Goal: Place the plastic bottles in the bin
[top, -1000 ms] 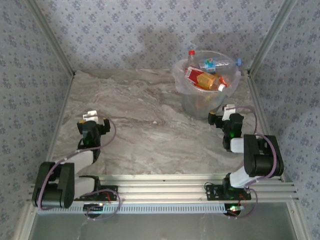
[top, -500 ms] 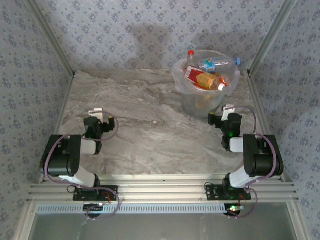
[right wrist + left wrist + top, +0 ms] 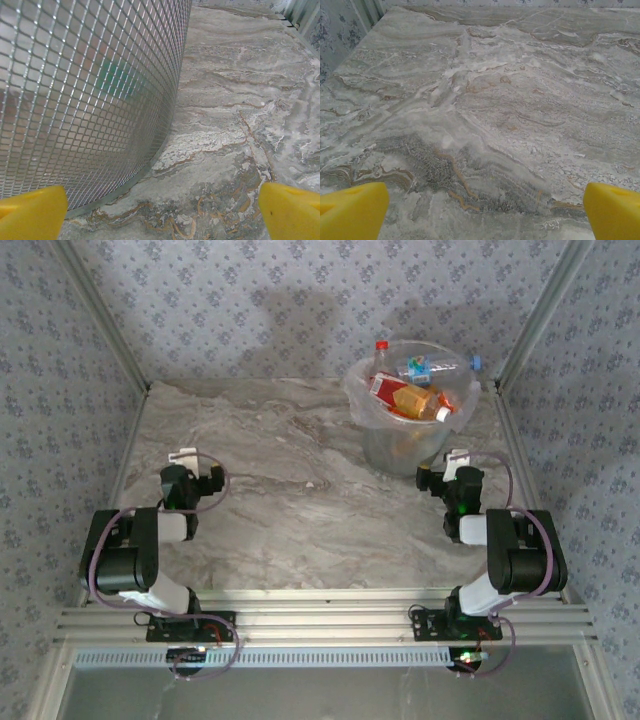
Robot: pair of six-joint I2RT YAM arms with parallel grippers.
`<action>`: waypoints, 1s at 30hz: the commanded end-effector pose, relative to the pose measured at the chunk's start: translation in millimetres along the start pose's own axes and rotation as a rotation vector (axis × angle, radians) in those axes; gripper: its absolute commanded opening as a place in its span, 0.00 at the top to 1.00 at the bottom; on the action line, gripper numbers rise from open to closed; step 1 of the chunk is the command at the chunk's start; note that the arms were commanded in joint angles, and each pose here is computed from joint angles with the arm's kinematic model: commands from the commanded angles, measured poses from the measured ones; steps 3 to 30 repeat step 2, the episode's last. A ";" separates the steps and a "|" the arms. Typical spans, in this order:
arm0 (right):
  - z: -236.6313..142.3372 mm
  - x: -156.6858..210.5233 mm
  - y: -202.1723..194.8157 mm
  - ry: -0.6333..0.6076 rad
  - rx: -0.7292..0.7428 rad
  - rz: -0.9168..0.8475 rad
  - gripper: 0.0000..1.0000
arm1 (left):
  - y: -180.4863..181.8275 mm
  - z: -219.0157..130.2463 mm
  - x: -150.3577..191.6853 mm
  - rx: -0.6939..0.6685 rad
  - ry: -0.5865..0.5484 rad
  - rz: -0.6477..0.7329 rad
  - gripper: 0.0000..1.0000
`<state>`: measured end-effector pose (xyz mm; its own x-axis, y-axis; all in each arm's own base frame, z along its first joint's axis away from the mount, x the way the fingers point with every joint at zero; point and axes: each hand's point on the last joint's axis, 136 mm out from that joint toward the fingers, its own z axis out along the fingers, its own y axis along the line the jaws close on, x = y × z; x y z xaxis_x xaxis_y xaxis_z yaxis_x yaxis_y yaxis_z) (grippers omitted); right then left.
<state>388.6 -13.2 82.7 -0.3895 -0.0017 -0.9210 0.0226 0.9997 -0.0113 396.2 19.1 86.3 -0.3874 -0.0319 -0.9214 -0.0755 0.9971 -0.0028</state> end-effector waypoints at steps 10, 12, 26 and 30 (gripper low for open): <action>2.2 -2.2 -2.0 0.004 0.018 -0.013 0.00 | -3.7 0.4 -3.1 0.019 -0.008 -0.013 0.00; 2.2 -2.2 -2.0 0.004 0.018 -0.013 0.00 | -3.7 0.4 -3.1 0.019 -0.008 -0.013 0.00; 2.2 -2.2 -2.0 0.004 0.018 -0.013 0.00 | -3.7 0.4 -3.1 0.019 -0.008 -0.013 0.00; 2.2 -2.2 -2.0 0.004 0.018 -0.013 0.00 | -3.7 0.4 -3.1 0.019 -0.008 -0.013 0.00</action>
